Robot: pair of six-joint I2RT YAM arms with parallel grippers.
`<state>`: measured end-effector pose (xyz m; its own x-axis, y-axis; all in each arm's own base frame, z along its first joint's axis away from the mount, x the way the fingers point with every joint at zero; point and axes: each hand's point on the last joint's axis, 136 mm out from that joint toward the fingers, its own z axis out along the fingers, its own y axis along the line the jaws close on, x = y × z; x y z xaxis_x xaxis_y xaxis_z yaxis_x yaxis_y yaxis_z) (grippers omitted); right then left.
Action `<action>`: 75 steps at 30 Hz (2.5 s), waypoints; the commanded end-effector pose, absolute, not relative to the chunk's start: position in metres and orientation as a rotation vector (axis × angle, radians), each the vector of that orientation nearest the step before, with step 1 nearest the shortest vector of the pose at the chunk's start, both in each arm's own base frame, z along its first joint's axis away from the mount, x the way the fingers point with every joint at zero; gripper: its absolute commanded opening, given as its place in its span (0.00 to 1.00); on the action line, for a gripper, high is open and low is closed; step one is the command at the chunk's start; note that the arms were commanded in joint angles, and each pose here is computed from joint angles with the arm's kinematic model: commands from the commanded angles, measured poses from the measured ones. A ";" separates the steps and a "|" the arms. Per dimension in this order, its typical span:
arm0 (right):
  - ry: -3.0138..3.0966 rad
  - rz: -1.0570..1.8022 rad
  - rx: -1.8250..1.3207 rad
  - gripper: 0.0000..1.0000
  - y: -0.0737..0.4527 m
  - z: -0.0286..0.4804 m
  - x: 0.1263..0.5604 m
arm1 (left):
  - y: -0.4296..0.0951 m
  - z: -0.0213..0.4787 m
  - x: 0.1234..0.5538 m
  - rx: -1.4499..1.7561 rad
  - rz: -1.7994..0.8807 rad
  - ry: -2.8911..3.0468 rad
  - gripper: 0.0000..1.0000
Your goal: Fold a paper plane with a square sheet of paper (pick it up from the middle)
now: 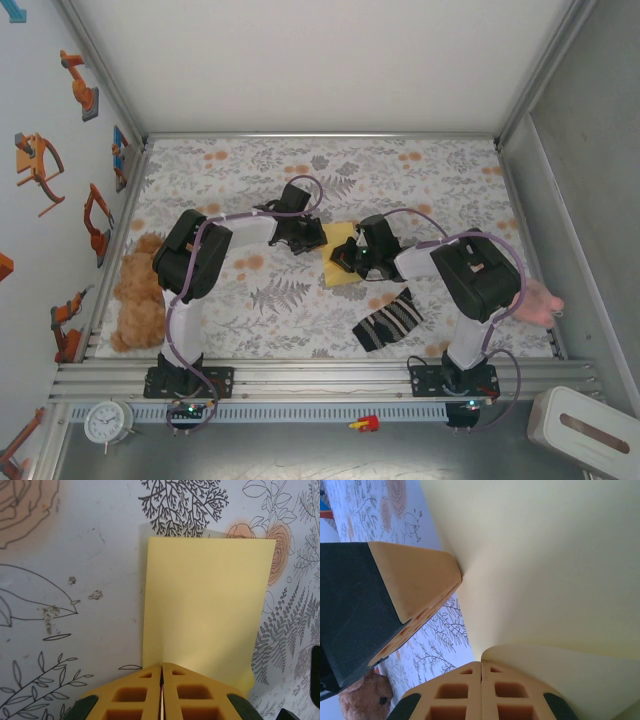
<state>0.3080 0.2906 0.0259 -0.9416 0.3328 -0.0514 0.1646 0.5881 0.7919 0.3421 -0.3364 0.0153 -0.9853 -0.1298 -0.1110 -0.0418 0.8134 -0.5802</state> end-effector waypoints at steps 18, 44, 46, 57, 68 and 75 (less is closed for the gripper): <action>2.649 1.298 0.433 0.00 0.293 0.015 0.301 | -0.329 -0.002 0.330 -0.177 -0.851 2.926 0.10; 2.710 1.210 0.532 0.01 0.282 -0.006 0.296 | -0.325 0.027 0.344 -0.203 -0.853 2.843 0.12; 2.715 1.206 0.537 0.06 0.282 -0.007 0.295 | -0.321 0.039 0.352 -0.226 -0.856 2.804 0.14; 2.714 1.217 0.519 0.26 0.283 -0.002 0.295 | -0.270 0.065 0.368 -0.399 -0.814 2.692 0.26; 2.764 1.114 0.493 0.16 0.272 -0.009 0.288 | -0.286 0.073 0.342 -0.322 -0.944 2.680 0.21; 2.819 1.051 0.504 0.00 0.267 -0.021 0.283 | -0.322 0.067 0.317 -0.146 -1.001 2.720 0.07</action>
<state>0.3048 0.2889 0.0162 -0.9448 0.3263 -0.0308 0.1860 0.6112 0.7693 0.3242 -0.3070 0.0584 -0.9576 -0.2291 -0.1744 -0.0737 0.7807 -0.6206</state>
